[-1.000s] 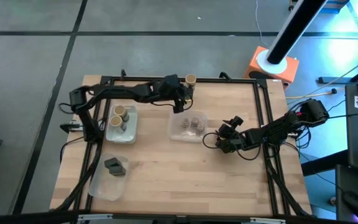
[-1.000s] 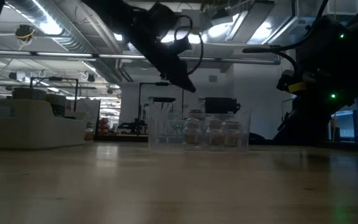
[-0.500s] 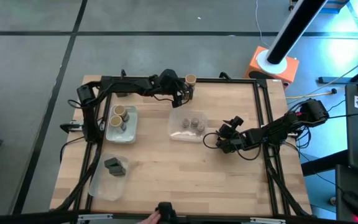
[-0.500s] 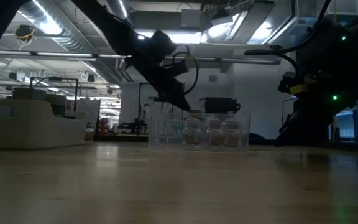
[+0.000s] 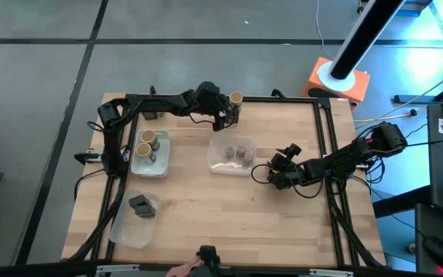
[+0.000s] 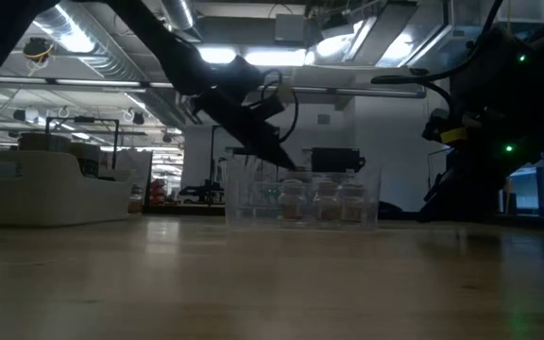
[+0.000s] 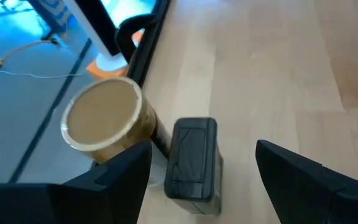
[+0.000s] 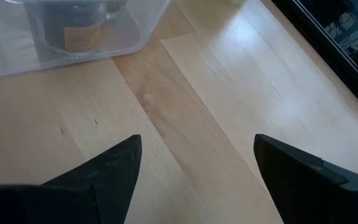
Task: Sort spices by type
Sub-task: Put the black seasoning can into the bottom transparent bin
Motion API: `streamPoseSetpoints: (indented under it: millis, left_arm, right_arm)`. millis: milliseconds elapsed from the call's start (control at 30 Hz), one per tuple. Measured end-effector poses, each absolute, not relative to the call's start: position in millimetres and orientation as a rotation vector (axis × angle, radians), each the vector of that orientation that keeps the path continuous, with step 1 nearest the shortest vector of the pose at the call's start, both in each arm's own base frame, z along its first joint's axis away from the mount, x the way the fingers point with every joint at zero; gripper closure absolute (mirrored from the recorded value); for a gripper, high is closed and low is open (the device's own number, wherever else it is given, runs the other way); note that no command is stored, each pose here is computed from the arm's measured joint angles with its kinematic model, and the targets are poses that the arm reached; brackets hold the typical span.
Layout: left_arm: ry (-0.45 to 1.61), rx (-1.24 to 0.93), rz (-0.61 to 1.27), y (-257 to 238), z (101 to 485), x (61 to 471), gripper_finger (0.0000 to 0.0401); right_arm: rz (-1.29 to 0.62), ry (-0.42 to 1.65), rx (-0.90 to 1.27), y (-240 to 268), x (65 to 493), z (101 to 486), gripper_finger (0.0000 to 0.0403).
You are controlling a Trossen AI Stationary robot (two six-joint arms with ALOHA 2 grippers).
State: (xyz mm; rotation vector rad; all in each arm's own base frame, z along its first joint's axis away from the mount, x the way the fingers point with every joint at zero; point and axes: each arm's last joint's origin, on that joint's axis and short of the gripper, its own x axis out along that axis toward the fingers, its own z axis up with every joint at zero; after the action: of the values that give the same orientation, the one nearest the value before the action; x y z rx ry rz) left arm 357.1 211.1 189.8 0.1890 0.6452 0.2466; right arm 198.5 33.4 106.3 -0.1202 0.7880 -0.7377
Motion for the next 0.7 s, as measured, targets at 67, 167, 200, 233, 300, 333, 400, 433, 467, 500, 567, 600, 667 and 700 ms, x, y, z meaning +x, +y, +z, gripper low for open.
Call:
streamPoseSetpoints:
  millis: [67, 167, 200, 233, 300, 333, 400, 433, 467, 500, 567, 600, 667, 700]
  left_arm:
    - [0.650, 0.172, 0.248, 212.9, 187.9, 356.1, 0.0129]
    - [0.660, 0.154, 0.253, 217.7, 181.1, 355.2, 0.0129]
    - [0.669, 0.144, 0.250, 219.6, 176.6, 355.1, 0.0129]
    - [0.674, 0.137, 0.244, 221.0, 172.0, 355.4, 0.0129]
    - [0.695, 0.129, 0.238, 222.6, 163.4, 355.8, 0.0129]
    - [0.694, 0.129, 0.239, 223.3, 161.7, 356.3, 0.0129]
    - [0.690, 0.130, 0.239, 223.8, 159.6, 357.2, 0.0129]
    - [0.678, 0.132, 0.237, 223.9, 159.9, 358.3, 0.0129]
    - [0.678, 0.128, 0.231, 223.7, 159.3, 358.5, 0.0129]
    - [0.679, 0.124, 0.224, 223.4, 158.9, 358.4, 0.0129]
    - [0.676, 0.125, 0.220, 223.2, 158.9, 358.6, 0.0129]
    - [0.673, 0.125, 0.219, 223.3, 159.1, 358.8, 0.0129]
    - [0.669, 0.116, 0.210, 223.1, 159.1, 358.8, 0.0134]
    - [0.666, 0.108, 0.208, 222.9, 159.1, 358.9, 0.0139]
  right_arm:
    - [-0.738, 0.788, -0.120, 33.4, 198.6, 106.3, 0.0093]
    - [-0.738, 0.788, -0.120, 33.4, 198.6, 106.3, 0.0093]
    - [-0.738, 0.788, -0.120, 33.4, 198.5, 106.3, 0.0093]
    - [-0.738, 0.788, -0.121, 33.4, 198.5, 106.3, 0.0093]
    - [-0.737, 0.789, -0.120, 33.4, 198.5, 106.3, 0.0093]
    - [-0.738, 0.789, -0.120, 33.4, 198.5, 106.3, 0.0093]
    - [-0.737, 0.788, -0.120, 33.4, 198.6, 106.3, 0.0093]
    - [-0.737, 0.787, -0.119, 33.4, 198.6, 106.3, 0.0093]
    - [-0.737, 0.788, -0.120, 33.4, 198.6, 106.3, 0.0093]
    - [-0.737, 0.788, -0.120, 33.4, 198.5, 106.3, 0.0093]
    - [-0.737, 0.788, -0.120, 33.5, 198.6, 106.4, 0.0093]
    - [-0.737, 0.788, -0.120, 33.5, 198.7, 106.4, 0.0093]
    - [-0.737, 0.788, -0.120, 33.5, 198.6, 106.4, 0.0093]
    - [-0.737, 0.787, -0.119, 33.5, 198.7, 106.4, 0.0093]
